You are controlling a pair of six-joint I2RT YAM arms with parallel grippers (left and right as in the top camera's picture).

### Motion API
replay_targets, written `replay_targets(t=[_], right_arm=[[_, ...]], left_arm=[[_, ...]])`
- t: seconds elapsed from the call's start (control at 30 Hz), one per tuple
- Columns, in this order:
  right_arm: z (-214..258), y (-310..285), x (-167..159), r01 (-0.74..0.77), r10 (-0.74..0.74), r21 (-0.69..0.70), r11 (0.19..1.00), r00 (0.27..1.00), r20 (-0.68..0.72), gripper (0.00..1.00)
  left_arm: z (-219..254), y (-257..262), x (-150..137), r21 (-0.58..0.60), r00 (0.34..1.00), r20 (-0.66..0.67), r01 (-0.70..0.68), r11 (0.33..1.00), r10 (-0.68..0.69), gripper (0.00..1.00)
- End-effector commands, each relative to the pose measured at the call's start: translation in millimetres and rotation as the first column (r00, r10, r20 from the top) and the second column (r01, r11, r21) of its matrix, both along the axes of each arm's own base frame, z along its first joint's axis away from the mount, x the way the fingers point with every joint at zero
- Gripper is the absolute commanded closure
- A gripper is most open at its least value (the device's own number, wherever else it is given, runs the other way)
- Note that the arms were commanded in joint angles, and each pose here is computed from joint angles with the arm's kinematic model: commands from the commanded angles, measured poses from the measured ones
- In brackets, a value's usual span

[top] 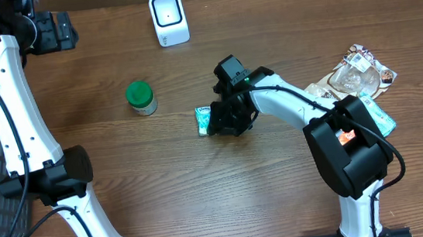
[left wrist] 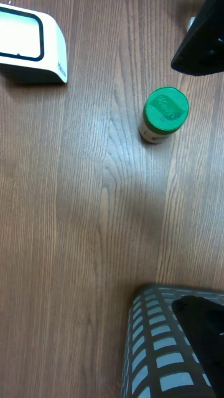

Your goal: Scan the item barcode

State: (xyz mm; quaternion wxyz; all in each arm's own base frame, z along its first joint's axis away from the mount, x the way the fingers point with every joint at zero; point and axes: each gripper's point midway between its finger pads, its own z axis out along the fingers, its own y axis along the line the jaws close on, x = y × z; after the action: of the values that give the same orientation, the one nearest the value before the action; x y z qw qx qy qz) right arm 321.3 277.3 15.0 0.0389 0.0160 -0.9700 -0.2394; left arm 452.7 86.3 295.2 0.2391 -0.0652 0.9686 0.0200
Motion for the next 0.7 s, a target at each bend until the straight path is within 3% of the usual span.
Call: replay_targets(t=[0.0, 0.13, 0.27, 0.33, 0.37, 0.67], right_arm=[[-7, 3, -2, 0.025, -0.025, 0.029, 0.999, 1.0, -0.016, 0.73], [-10, 0, 3, 0.037, -0.037, 0.012, 0.999, 0.999, 0.005, 0.82], [-12, -7, 8, 0.048, -0.048, -0.02, 0.999, 0.999, 0.025, 0.83], [-13, -8, 9, 0.052, -0.051, -0.029, 0.998, 0.998, 0.031, 0.89], [-13, -10, 10, 0.049, -0.048, -0.03, 0.998, 0.998, 0.036, 0.96], [34, -15, 20, -0.11, 0.096, 0.097, 0.989, 0.986, 0.137, 0.96]], left_arm=[[15, -4, -5, 0.015, 0.999, 0.034, 0.015, 1.0, -0.015, 0.0], [15, -4, -5, 0.015, 0.999, 0.034, 0.015, 1.0, -0.015, 0.0], [15, -4, -5, 0.015, 0.999, 0.034, 0.015, 1.0, -0.015, 0.0], [15, -4, -5, 0.015, 0.999, 0.034, 0.015, 1.0, -0.015, 0.0], [15, -4, -5, 0.015, 0.999, 0.034, 0.015, 1.0, -0.016, 0.0], [15, -4, -5, 0.015, 0.999, 0.034, 0.015, 1.0, -0.015, 0.0]])
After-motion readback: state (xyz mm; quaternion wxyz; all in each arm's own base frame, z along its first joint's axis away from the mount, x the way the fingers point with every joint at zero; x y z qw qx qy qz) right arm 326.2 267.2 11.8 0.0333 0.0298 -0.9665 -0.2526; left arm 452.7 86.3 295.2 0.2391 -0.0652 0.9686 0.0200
